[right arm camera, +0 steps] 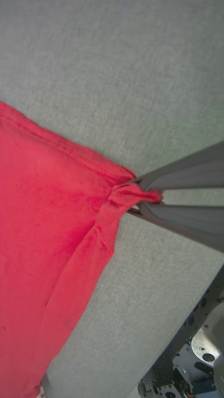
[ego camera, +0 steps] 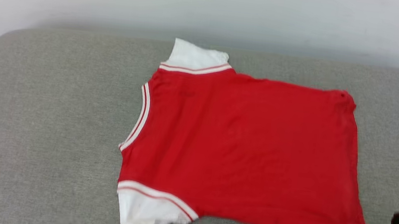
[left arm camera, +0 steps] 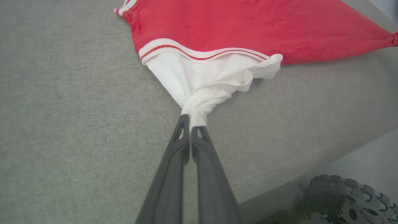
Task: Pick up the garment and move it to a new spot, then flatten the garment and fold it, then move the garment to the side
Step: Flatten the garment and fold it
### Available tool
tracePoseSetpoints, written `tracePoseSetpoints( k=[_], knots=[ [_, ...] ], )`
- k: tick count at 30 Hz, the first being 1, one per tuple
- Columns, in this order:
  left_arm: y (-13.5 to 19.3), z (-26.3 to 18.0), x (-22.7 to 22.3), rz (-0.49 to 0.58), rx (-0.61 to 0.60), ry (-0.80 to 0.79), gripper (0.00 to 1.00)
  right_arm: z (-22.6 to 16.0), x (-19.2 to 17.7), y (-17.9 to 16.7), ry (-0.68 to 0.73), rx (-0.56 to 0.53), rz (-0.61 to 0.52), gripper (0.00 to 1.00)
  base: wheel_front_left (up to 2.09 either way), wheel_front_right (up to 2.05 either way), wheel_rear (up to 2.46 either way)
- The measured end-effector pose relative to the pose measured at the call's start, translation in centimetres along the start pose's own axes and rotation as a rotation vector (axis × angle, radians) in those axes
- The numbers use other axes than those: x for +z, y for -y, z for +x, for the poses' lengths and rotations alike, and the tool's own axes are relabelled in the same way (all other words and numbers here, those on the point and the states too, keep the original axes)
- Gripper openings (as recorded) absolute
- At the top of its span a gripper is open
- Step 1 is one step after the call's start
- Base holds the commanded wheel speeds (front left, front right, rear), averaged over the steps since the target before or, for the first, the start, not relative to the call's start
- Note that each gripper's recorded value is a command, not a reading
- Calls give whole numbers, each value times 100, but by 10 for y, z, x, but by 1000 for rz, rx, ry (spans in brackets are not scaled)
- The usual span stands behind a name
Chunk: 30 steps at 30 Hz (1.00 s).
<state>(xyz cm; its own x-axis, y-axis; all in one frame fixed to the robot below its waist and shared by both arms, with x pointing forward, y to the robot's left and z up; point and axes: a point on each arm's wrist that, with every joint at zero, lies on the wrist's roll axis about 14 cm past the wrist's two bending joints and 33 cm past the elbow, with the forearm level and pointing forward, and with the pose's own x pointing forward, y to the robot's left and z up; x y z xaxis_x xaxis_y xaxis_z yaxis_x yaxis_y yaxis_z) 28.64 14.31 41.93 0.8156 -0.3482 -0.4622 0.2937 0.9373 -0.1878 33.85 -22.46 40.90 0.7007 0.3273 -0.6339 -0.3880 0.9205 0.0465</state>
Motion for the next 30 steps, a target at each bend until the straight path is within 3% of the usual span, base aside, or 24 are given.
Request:
tracePoseSetpoints(
  k=[6, 10, 18, 30],
  knots=[
    [16, -25, -37, -66, -18, -133, 0, -23, -41, -13, -60, -21, 63, 0, 0, 0, 0],
    [20, -25, -39, -68, -31, -146, 0, -30, -42, -19, -53, -37, 80, 0, 0, 0, 0],
    [2, 3, 15, 54, -22, 23, 0, -30, -10, -19, 38, -70, 97, 0, 0, 0, 0],
    [-11, 66, 100, 238, -79, 189, 0, -15, 51, 10, 160, -127, 72, 0, 0, 0, 0]
  ],
)
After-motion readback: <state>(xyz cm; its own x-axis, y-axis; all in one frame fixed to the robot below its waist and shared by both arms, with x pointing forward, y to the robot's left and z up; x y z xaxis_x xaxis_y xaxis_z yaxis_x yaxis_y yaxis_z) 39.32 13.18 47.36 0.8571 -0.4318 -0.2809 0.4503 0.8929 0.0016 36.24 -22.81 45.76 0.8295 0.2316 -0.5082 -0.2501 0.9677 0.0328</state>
